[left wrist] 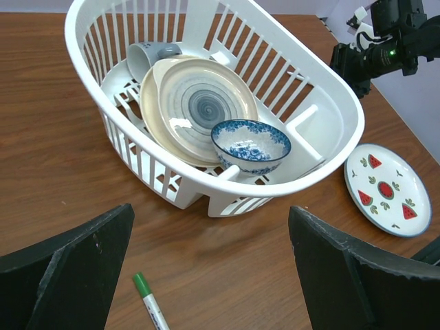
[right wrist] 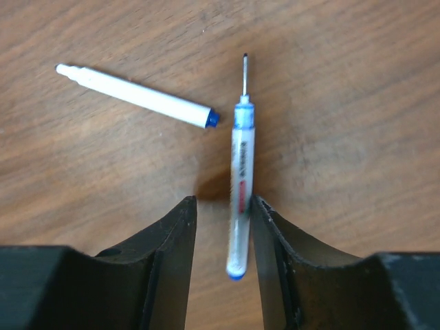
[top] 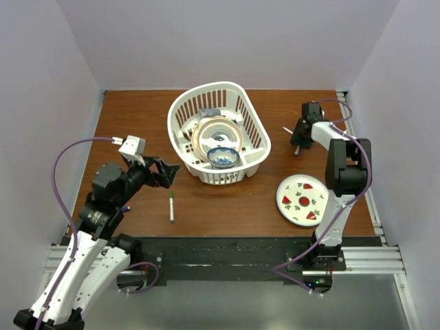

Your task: Insert the pens into the pen caps

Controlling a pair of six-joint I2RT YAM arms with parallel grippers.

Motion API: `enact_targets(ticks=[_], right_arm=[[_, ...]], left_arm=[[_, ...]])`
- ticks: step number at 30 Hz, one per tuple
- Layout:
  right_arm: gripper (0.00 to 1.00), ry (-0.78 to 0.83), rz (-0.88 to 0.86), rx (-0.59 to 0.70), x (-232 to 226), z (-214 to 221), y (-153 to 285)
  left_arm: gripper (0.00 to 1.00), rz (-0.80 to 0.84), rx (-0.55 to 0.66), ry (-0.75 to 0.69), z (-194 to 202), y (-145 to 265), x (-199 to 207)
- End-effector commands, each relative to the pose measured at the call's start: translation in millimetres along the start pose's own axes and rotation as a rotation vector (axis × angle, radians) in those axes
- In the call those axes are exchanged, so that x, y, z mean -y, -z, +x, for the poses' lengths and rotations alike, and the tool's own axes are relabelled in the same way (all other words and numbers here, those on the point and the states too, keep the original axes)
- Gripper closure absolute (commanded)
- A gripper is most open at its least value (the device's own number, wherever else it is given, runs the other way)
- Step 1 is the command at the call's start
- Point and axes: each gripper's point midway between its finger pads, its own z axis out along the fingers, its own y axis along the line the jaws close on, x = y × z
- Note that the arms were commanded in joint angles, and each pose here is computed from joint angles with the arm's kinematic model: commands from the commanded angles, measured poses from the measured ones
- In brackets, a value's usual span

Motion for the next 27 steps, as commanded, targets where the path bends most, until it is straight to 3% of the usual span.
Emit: enact_targets(ticks=[1,6,8,9,12,15,22,27], right_arm=[[0.61,0.036,0.020,0.016,2,-12,0],[0.67,0.047,0.056,0.004,9,-7,-6],[0.73,0.056,0.060,-0.011,9,-6,-7],[0.82,0.062,0.063,-0.019,10,-5,-8],[0.97,0.076,0.042,-0.034,7,-2,-7],[1.00,0.085,0.008,0.002,2,-14,8],[1.00,0.113,-0.155,0.194,-37,-50,103],[1.00,0.281,-0.493,0.309,-125,-13,203]], left_arm=[[0.00,-0.061,0.052,0.021,-14,2,-9],[0.00,-0.092,0.056,0.025,-15,1,-14],[0.00,-0.075,0.056,0.018,-14,1,-11],[0.00,-0.064,0.063,0.015,-15,1,-10],[0.00,-0.062,0.066,0.013,-14,2,-10],[0.00,-0.041,0.063,0.015,-15,3,-5],[0.00,0.150,0.065,0.048,-39,2,36],[0.02,0.331,-0.039,0.100,-45,-14,70]])
